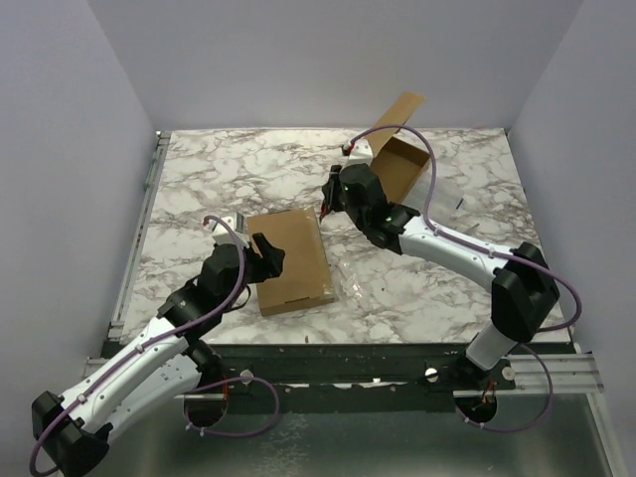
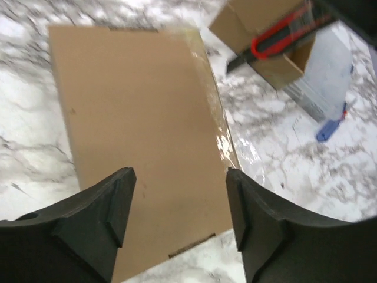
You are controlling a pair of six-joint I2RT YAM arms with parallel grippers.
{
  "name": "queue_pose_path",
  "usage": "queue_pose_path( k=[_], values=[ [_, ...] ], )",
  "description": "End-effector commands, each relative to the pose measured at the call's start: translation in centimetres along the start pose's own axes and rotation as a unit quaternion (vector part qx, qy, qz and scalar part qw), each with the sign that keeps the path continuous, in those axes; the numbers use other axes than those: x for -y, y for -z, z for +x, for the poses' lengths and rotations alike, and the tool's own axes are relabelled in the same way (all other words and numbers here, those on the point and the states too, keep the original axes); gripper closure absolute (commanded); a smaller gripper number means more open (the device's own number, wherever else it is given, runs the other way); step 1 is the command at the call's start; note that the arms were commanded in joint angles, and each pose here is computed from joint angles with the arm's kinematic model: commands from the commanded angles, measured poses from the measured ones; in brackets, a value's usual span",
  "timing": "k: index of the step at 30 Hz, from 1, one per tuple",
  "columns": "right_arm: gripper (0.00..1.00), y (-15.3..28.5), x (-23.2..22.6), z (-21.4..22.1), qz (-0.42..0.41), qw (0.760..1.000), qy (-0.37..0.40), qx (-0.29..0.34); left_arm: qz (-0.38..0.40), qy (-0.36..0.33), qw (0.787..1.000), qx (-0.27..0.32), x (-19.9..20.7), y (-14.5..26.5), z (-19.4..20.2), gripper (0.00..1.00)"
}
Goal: Unpack the express box
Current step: Cut the express box at the center of the board.
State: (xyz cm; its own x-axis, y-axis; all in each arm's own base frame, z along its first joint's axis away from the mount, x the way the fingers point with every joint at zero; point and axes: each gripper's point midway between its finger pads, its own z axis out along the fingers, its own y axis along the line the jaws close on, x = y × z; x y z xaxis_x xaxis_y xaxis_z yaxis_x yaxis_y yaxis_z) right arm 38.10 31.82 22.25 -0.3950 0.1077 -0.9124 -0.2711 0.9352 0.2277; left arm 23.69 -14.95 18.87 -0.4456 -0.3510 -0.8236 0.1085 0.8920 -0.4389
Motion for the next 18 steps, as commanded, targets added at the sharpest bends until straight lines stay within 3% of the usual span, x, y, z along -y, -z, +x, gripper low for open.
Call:
queue_pose_path(
  k=[1,4,8,11,14,18],
  values=[
    [1.0,-2.1,-0.8,-4.5,0.003,0.993,0.025,0.112,0.097,0.029,0.992,-0.074,3.0,0.5,3.6,0.37],
    [1.0,-3.7,-1.3,-4.5,-0.008,0.994,0.03,0.104,0.185,-0.018,0.976,-0.117,5.5,1.3,5.4,0.4],
    [1.0,-5.4,-1.6,-4.3,-0.026,0.995,0.042,0.089,0.317,-0.086,0.938,-0.113,9.6,2.5,6.3,0.33],
    [1.0,-5.5,-2.4,-4.1,-0.058,0.993,0.044,0.09,0.308,-0.191,0.928,-0.082,9.6,1.3,6.6,0.35],
    [1.0,-5.8,-2.7,-3.7,-0.072,0.994,0.033,0.08,0.293,-0.301,0.905,-0.064,9.5,0.3,7.6,0.38],
    [1.0,-6.1,-2.8,-2.9,-0.087,0.993,0.022,0.071,0.294,-0.333,0.894,-0.061,9.7,0.2,8.4,0.43]
  ],
)
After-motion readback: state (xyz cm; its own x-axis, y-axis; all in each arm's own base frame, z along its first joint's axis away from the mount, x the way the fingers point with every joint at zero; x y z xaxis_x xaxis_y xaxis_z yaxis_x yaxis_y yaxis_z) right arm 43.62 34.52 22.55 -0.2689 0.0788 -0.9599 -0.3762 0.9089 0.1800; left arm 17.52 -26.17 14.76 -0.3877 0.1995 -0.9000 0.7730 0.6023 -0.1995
